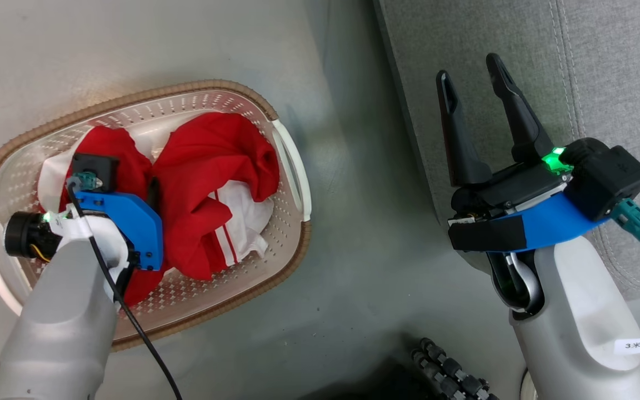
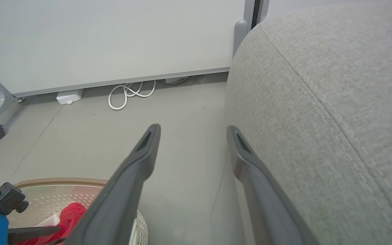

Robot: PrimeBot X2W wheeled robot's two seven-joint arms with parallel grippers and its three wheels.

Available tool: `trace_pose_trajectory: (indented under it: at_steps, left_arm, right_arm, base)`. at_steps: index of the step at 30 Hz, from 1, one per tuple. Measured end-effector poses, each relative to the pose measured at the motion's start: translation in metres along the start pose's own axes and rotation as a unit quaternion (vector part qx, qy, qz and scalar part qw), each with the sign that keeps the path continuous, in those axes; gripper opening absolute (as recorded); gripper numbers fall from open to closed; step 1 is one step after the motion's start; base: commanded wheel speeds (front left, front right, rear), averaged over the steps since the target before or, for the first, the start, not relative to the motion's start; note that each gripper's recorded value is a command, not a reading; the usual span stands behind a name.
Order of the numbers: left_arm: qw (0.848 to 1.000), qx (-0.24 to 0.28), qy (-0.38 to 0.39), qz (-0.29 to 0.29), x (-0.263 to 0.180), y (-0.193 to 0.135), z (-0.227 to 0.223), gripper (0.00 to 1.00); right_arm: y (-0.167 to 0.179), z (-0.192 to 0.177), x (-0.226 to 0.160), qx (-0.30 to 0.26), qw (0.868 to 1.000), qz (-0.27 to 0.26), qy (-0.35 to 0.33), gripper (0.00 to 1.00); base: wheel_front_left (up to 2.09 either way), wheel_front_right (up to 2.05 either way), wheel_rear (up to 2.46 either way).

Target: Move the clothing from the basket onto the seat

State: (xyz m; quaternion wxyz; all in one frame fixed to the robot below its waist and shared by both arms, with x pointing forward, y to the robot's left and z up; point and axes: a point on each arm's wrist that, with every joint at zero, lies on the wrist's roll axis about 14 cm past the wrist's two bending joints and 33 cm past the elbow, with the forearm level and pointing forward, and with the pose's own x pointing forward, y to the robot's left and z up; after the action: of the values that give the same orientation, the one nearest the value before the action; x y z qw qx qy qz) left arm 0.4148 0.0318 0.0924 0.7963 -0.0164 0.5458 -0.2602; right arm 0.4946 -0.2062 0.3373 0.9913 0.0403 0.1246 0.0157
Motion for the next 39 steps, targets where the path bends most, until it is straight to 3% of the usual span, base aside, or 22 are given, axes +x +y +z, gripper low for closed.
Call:
trace_pose_trajectory:
  at_steps: [13, 14, 16, 32, 39]
  left_arm:
    - [0.995, -0.01, 0.092, 0.034, 0.014, 0.008, -0.032, 1.0]
    - [0.995, -0.009, 0.093, 0.035, 0.014, 0.009, -0.032, 0.64]
    - [0.995, -0.008, 0.094, 0.037, 0.014, 0.01, -0.033, 0.0]
    - [0.996, -0.024, 0.078, 0.037, 0.006, 0.01, -0.025, 0.0]
    - [0.997, -0.029, 0.054, 0.042, -0.017, 0.003, -0.011, 0.0]
  right_arm:
    - [-0.006, -0.006, -0.002, 0.002, 1.0, -0.008, 0.007, 1.0]
    - [-0.006, -0.006, -0.002, 0.002, 1.0, -0.007, 0.007, 1.0]
    - [-0.005, -0.007, -0.002, 0.002, 1.0, -0.007, 0.008, 1.0]
    - [0.0, -0.002, -0.001, 0.003, 1.0, 0.001, 0.002, 1.0]
    - [0.005, 0.015, -0.008, -0.013, 1.0, 0.008, -0.007, 1.0]
  base:
    - [0.0, 0.0, 0.0]
    - [0.0, 0.0, 0.0]
    - [0.0, 0.0, 0.0]
    - [0.0, 0.0, 0.0]
    - [0.0, 0.0, 0.0]
